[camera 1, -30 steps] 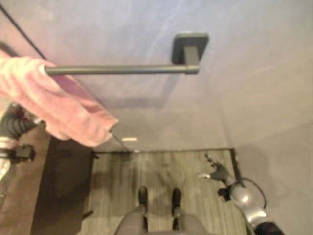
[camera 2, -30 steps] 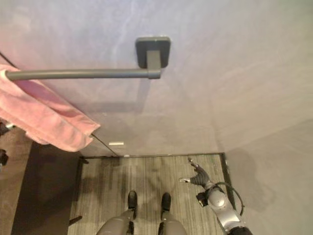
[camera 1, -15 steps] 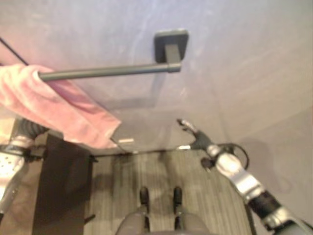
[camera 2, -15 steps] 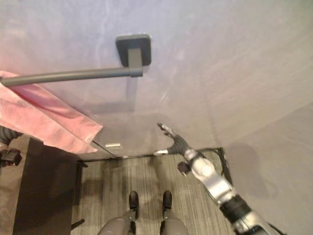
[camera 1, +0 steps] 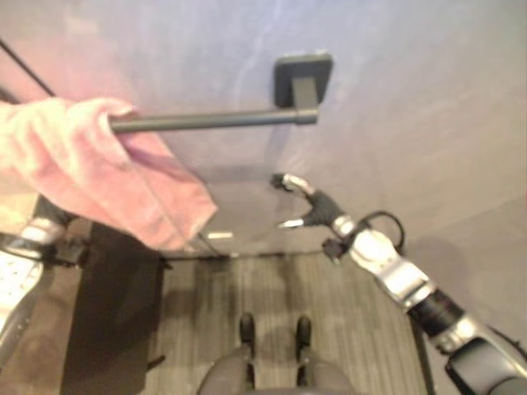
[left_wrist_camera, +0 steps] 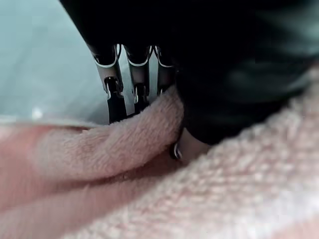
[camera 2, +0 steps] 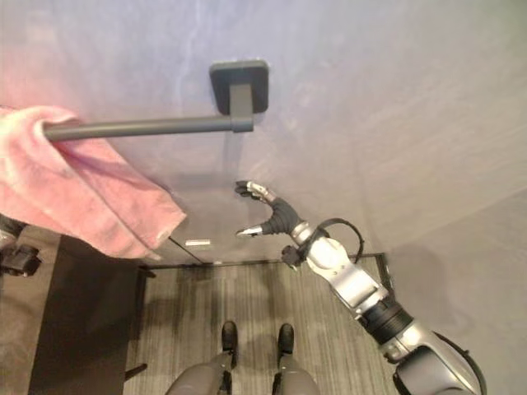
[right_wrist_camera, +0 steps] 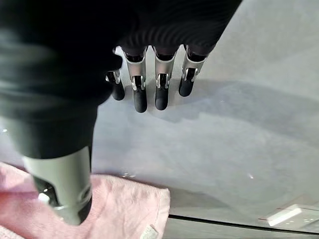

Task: Put brush and paste in cup on sink, flatten towel.

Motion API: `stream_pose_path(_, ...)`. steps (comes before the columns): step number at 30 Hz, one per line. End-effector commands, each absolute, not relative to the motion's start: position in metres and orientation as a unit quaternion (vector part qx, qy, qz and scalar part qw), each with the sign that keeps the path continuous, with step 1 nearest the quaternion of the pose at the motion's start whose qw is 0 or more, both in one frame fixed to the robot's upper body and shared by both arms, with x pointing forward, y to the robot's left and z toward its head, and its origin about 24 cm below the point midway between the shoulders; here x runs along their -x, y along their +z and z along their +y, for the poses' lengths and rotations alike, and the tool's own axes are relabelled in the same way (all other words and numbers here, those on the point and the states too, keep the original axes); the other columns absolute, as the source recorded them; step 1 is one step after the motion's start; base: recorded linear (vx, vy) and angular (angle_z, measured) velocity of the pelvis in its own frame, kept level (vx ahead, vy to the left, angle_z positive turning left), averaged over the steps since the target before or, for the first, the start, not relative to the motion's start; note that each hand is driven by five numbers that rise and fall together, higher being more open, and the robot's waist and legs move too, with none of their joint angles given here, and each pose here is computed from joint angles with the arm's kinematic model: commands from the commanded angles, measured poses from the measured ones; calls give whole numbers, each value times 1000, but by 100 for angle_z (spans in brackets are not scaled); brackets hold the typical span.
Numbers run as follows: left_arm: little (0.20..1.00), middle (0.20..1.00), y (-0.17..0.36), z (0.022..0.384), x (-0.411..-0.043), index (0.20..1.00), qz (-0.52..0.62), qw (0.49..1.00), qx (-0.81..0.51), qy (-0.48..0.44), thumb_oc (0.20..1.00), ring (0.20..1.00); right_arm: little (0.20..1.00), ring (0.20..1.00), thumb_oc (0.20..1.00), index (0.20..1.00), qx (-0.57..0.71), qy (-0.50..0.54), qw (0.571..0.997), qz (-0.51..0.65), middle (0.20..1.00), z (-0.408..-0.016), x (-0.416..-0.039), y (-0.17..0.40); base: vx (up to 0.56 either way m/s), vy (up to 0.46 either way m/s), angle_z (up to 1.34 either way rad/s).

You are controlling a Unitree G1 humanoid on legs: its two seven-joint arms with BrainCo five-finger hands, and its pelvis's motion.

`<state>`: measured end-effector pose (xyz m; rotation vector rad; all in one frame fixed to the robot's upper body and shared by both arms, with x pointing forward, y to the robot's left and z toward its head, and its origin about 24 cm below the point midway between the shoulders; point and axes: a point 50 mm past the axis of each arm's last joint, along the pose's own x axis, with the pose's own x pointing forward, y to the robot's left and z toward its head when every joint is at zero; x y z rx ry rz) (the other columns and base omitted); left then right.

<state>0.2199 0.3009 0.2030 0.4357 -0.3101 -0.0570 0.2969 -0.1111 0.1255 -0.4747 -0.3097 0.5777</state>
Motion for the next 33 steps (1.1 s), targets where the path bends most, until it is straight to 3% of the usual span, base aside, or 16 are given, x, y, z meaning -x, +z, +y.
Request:
stream_pose_path(1,507,507,225,303,-214,507,-207,946,-248,-31,507,507,1000,1000,1000,1000,198,292,908,-225,1000,-100,-286,151,0,0,0)
stream_pose_path(13,473,473,198,289,-200,473,-154,953,-243,-97,473,473,1000,1000,1000,1000,213,261,926,-173,1000,-128,-278,123,11,-31,5)
stream_pose_path(15,388,388,189,286,-202,388,-133,954,-244,-110,388,388,1000,1000,1000,1000,212,259,927,-169,1000,-129,-278,122,0,0,0)
stream_pose_path(16,282,282,190,283,-202,282,-135,952,-249,-120,282,282,1000,1000,1000,1000,210,259,928,-168,1000,-129,-278,122,0,0,0)
stream_pose_path(17,241,241,192,280,-201,241,-144,952,-242,-122,241,241,1000,1000,1000,1000,207,257,929,-168,1000,-129,-279,122,0,0,0)
stream_pose_path(20,282,282,198,285,-196,282,-156,951,-245,-106,282,282,1000,1000,1000,1000,206,255,930,-165,1000,-133,-276,120,11,-23,1)
stream_pose_path(23,379,379,198,283,-192,379,-138,940,-290,-119,379,379,1000,1000,1000,1000,196,261,932,-157,1000,-133,-274,117,0,0,0)
stream_pose_path(29,291,291,188,273,-195,291,-111,939,-286,-156,291,291,1000,1000,1000,1000,182,271,934,-142,1000,-126,-274,110,0,0,0)
stream_pose_path(30,423,423,189,268,-195,423,-120,941,-269,-168,423,423,1000,1000,1000,1000,176,274,934,-145,1000,-125,-274,111,0,0,0)
stream_pose_path(32,567,567,185,270,-195,567,-114,944,-262,-164,567,567,1000,1000,1000,1000,175,273,935,-144,1000,-126,-273,111,0,0,0)
stream_pose_path(33,1000,1000,179,276,-194,1000,-95,943,-281,-151,1000,1000,1000,1000,1000,1000,173,274,935,-143,1000,-126,-273,111,0,0,0)
